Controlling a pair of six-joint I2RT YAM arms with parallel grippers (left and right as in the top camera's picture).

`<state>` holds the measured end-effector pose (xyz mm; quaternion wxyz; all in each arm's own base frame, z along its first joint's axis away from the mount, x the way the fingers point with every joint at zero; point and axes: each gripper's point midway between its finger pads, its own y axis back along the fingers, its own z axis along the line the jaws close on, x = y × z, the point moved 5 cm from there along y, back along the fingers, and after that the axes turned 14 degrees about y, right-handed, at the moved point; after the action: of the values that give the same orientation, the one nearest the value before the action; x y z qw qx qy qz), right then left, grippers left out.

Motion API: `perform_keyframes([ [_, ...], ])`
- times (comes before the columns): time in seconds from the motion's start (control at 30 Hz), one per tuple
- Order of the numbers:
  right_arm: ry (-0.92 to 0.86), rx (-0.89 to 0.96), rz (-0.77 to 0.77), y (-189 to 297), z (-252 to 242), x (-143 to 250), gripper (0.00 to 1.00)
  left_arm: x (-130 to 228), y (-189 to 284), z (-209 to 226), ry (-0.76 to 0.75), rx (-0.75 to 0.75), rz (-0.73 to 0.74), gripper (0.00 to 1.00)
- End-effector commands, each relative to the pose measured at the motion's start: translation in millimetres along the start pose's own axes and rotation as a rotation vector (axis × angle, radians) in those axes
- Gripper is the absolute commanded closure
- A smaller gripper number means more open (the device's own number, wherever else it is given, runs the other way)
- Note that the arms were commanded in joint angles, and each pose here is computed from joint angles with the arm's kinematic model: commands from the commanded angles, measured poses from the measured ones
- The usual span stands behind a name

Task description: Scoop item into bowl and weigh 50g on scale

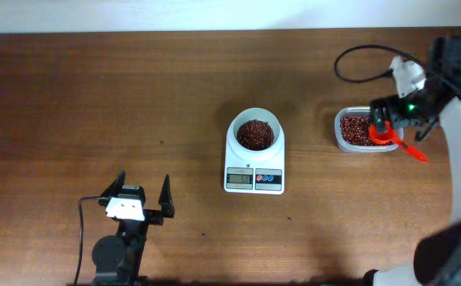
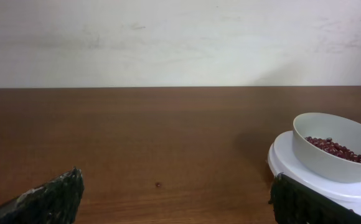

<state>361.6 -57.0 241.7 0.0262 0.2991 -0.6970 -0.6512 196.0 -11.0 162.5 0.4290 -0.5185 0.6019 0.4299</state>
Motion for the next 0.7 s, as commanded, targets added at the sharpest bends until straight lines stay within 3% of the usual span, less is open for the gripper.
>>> perform_keyframes([
  [0.0,0.034,0.069,-0.217,56.2,3.5,-19.5,0.01,0.2,0.4,2.1,-0.019,-0.013,-0.004,0.01],
  [0.33,0.080,0.255,-0.479,135.0,18.6,-14.7,0.01,0.1,0.4,2.2,-0.019,-0.013,-0.004,0.01],
  [0.53,0.146,0.381,-0.747,114.7,43.8,9.0,0.01,0.2,0.4,2.1,-0.019,-0.013,-0.004,0.01],
  [0.67,0.078,0.490,-0.999,85.2,63.9,40.8,0.01,0.2,0.4,2.1,-0.019,-0.013,-0.004,0.01],
])
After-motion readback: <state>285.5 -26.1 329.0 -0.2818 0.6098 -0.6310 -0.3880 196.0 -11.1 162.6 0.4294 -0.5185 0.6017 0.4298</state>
